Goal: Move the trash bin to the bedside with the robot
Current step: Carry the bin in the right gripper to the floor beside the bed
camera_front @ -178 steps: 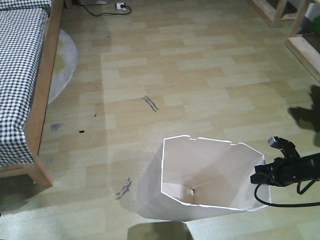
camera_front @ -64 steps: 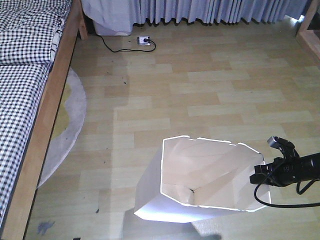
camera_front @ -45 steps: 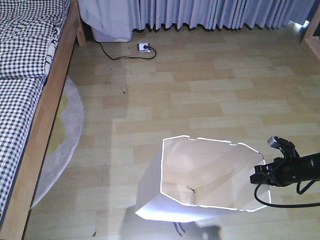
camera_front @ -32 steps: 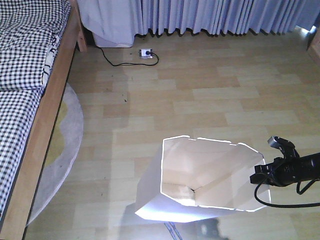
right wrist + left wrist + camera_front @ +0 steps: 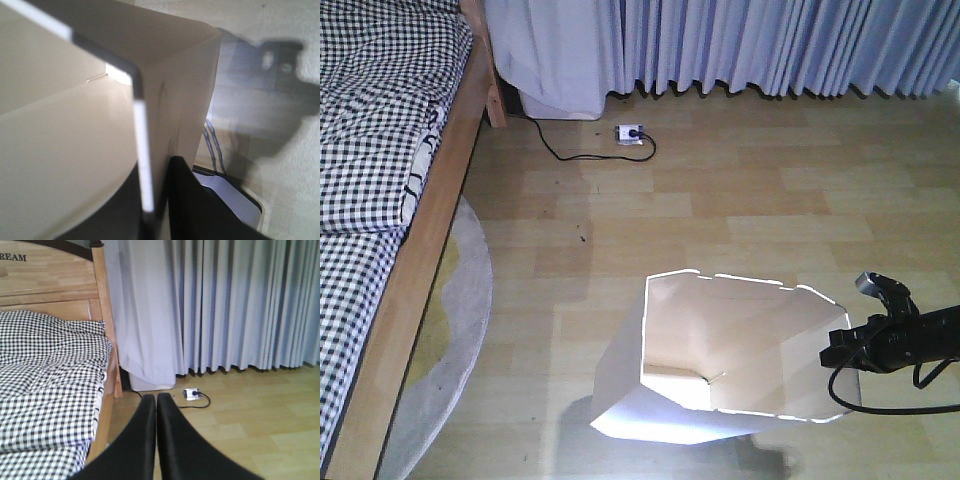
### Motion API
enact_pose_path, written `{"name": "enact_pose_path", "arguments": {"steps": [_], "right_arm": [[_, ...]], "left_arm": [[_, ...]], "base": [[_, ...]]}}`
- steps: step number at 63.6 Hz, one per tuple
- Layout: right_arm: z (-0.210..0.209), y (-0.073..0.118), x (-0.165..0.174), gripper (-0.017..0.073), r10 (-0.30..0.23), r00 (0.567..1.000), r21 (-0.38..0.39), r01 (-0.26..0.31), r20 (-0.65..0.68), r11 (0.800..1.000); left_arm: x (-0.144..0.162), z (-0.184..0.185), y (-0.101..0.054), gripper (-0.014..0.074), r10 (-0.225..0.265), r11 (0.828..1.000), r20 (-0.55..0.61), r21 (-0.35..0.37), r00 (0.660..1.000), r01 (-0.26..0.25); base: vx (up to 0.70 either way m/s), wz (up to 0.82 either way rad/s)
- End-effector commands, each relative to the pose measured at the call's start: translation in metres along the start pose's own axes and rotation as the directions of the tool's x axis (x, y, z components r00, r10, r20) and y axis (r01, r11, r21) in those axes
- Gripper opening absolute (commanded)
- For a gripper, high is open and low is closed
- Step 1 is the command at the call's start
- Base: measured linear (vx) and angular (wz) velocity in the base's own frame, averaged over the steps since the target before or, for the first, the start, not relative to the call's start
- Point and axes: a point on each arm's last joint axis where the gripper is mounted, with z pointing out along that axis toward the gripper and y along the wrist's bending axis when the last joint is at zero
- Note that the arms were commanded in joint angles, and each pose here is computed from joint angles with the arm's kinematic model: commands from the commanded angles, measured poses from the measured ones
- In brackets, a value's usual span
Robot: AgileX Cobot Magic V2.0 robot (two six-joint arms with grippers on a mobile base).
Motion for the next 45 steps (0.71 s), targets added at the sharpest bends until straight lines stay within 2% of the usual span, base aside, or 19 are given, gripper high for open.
{"name": "enact_pose_path", "arguments": {"steps": [1, 45], "right_arm": [[-0.021, 0.0292, -0.0184, -0.0005, -0.004, 0.995, -0.227, 0.028, 0.103, 0.974], [-0.021, 0.0292, -0.0184, -0.0005, -0.004, 0.995, -0.227, 0.028, 0.103, 0.974]], "left_arm": [[-0.0151, -0.0023, -0.0005, -0.0006, -0.005, 1.0, 0.103, 0.004, 0.995, 0.005], [-0.0151, -0.0023, -0.0005, -0.0006, -0.005, 1.0, 0.103, 0.004, 0.995, 0.005]], "base": [[0.33, 0.1], [0.31, 0.07]]}}
